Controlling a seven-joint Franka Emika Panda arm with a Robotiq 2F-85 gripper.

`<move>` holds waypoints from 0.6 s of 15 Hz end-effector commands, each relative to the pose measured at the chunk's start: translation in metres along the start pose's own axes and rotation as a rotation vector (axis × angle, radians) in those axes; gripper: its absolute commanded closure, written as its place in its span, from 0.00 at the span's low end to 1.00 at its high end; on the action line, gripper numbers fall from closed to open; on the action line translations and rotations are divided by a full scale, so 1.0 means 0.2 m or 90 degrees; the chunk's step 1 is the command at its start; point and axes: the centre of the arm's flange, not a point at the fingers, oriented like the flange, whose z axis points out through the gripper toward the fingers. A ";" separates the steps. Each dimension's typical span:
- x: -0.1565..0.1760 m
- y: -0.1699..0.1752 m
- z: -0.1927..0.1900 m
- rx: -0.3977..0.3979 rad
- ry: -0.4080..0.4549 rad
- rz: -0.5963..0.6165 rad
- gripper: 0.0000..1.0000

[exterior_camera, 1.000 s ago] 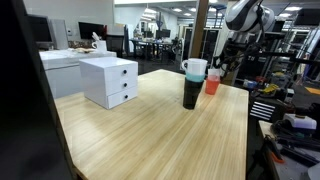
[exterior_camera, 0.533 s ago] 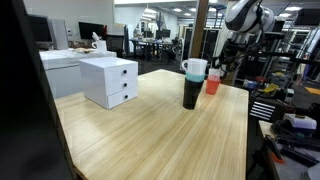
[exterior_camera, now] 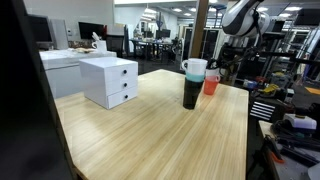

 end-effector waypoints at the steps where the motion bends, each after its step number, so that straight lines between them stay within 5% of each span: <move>1: 0.00 0.01 0.06 0.010 -0.013 0.000 0.00; 2: 0.00 0.02 0.07 0.013 -0.016 0.004 0.05; 3: 0.00 0.02 0.08 0.015 -0.018 0.008 0.26; 5: 0.01 0.04 0.09 0.019 -0.020 0.018 0.31; 9: 0.02 0.04 0.07 0.032 -0.019 0.032 0.59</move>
